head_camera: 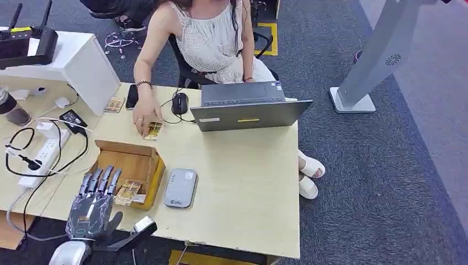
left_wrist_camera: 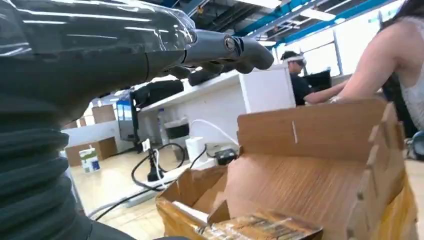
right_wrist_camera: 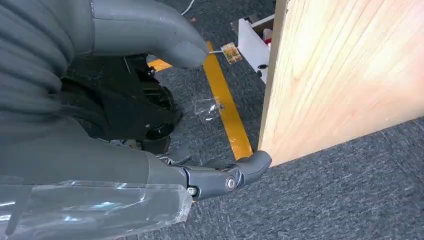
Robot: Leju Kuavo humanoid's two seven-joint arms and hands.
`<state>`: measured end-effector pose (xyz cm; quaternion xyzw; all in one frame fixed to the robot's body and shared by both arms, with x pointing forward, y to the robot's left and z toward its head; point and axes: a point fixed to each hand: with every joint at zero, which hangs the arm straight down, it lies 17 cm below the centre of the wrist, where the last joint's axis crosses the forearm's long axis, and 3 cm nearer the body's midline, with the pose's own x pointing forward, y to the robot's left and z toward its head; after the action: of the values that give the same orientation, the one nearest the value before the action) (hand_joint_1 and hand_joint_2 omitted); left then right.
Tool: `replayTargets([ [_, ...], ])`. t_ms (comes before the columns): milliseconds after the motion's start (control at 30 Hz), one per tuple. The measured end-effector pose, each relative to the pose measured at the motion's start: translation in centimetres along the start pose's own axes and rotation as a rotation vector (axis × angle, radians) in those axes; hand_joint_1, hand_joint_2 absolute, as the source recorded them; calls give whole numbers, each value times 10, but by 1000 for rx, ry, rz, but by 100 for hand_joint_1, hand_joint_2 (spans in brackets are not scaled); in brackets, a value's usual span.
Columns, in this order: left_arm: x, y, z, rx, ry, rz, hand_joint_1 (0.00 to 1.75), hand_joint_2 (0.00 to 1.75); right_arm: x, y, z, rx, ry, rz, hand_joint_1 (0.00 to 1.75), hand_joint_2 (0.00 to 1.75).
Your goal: Pass the card to the sensor for recognition and then transmit it.
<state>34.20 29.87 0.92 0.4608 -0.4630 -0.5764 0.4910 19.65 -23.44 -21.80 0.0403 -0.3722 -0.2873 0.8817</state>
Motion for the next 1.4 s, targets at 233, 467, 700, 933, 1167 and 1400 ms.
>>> replayTargets([
  [233,8,19,4,50,-23,15,0,175,0,-2,1,-5,-4,-19,0,175],
  [467,8,26,4,65,-24,27,0,175,0,-2,1,-3,-3,-21,0,175],
  [700,8,28,4,67,-20,41,0,175,0,-2,1,-4,-2,-20,0,175],
  [933,8,27,4,62,-24,49,0,175,0,-3,1,-7,-2,-23,0,175],
  [1167,11,26,5,56,-39,56,0,175,0,-4,1,-9,-2,-24,0,175],
  [1400,12,26,5,55,-41,64,0,175,0,-4,1,-9,-2,-23,0,175],
])
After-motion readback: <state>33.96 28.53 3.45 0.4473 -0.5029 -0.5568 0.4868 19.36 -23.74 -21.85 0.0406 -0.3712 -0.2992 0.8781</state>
